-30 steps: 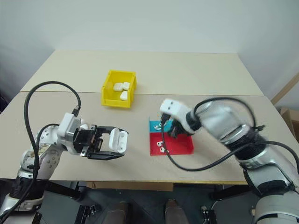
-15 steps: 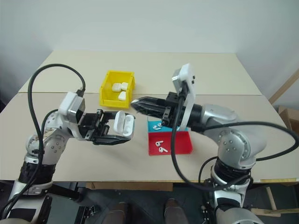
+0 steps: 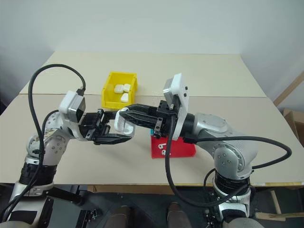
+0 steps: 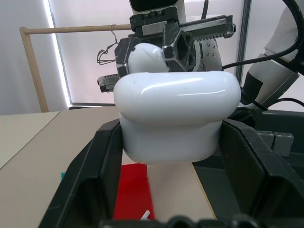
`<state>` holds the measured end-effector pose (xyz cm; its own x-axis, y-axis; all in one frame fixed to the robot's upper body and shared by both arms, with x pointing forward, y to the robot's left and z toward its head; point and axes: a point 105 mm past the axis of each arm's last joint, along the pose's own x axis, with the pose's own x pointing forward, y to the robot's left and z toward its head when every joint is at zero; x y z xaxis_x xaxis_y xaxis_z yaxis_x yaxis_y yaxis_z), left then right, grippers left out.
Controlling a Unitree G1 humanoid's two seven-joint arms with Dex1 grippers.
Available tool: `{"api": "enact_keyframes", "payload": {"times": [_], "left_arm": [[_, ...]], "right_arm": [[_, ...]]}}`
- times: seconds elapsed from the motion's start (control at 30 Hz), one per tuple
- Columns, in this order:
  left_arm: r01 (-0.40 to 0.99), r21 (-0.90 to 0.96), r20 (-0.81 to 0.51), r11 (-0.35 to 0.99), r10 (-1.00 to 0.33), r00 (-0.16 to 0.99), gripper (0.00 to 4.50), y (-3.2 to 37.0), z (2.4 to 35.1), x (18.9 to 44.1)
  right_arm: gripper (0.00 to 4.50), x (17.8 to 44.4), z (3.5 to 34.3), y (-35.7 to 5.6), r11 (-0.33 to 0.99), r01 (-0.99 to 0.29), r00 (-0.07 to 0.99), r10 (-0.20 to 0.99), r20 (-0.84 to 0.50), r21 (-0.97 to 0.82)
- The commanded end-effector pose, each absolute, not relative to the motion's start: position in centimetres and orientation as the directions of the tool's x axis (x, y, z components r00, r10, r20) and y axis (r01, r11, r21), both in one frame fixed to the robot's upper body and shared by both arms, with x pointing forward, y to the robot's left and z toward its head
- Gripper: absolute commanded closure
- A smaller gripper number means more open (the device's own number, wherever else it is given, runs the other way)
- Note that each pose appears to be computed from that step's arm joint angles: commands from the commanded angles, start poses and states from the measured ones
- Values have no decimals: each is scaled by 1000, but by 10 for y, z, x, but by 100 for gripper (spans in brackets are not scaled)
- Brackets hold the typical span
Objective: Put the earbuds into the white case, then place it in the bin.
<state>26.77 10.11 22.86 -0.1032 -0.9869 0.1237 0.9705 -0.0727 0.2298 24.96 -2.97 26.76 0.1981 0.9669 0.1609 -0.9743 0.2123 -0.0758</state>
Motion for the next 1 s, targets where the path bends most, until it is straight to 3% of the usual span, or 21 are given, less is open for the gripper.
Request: {"api": "enact_keyframes", "payload": {"times": [0.03,1.0], "left_arm": [[961,263,136,-82,-983,-122,174,105,238,263],[967,243,143,-83,-982,-121,174,108,241,266]], "right_arm": [[387,251,269,-32,234,-966,213,961,177,-108],[387,245,251,-30,207,-950,186,977,106,-235]]}}
